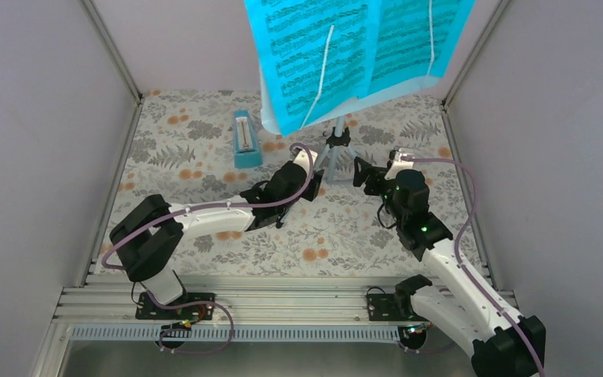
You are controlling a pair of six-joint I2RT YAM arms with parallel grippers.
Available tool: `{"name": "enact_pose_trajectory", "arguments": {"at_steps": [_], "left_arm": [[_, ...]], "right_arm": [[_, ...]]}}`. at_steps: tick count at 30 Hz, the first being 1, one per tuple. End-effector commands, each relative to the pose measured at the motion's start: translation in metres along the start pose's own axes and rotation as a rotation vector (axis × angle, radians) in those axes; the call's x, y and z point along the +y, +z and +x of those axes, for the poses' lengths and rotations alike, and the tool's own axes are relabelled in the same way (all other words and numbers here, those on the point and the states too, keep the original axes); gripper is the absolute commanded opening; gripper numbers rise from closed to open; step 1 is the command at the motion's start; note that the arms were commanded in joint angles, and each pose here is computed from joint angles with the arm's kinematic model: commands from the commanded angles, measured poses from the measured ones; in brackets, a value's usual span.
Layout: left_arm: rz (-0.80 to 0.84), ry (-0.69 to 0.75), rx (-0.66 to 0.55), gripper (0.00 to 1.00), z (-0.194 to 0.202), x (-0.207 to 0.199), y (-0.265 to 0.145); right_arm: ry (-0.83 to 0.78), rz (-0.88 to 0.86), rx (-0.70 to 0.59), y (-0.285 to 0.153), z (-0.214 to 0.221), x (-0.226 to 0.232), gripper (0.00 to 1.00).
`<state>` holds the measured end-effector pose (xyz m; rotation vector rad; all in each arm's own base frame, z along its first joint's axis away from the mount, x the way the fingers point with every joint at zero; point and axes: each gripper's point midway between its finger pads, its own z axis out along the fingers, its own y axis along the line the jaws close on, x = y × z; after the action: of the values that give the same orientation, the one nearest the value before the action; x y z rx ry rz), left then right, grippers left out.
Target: Pack up the instrument practice props
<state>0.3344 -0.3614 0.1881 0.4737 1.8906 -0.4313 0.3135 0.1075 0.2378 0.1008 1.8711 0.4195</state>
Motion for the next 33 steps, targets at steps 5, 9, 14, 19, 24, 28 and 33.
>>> {"name": "enact_pose_trajectory", "arguments": {"at_steps": [5, 9, 14, 19, 24, 28, 33], "left_arm": [[-0.034, -0.099, 0.011, 0.94, 0.012, 0.017, -0.022], [-0.044, -0.073, -0.012, 1.0, 0.01, 0.031, -0.045], [-0.058, -0.111, -0.018, 1.0, 0.01, 0.06, -0.083], [-0.02, -0.234, -0.058, 1.0, -0.025, 0.086, -0.143], [0.127, -0.302, -0.13, 1.0, -0.091, 0.077, -0.226], [0.332, -0.317, -0.129, 1.0, -0.147, 0.046, -0.288], [0.545, -0.328, -0.095, 0.98, -0.196, 0.009, -0.323]], "right_arm": [[0.063, -0.009, 0.001, -0.013, -0.008, 0.003, 1.0], [0.067, -0.065, 0.011, -0.021, -0.013, 0.014, 1.0], [0.035, -0.241, 0.065, -0.03, -0.005, 0.043, 1.0], [-0.009, -0.534, 0.162, -0.048, 0.004, 0.093, 0.96], [-0.034, -0.884, 0.317, -0.092, 0.003, 0.148, 0.86], [-0.068, -1.02, 0.285, -0.135, -0.039, 0.174, 0.87], [-0.08, -1.093, 0.232, -0.165, -0.091, 0.196, 0.82]]}}
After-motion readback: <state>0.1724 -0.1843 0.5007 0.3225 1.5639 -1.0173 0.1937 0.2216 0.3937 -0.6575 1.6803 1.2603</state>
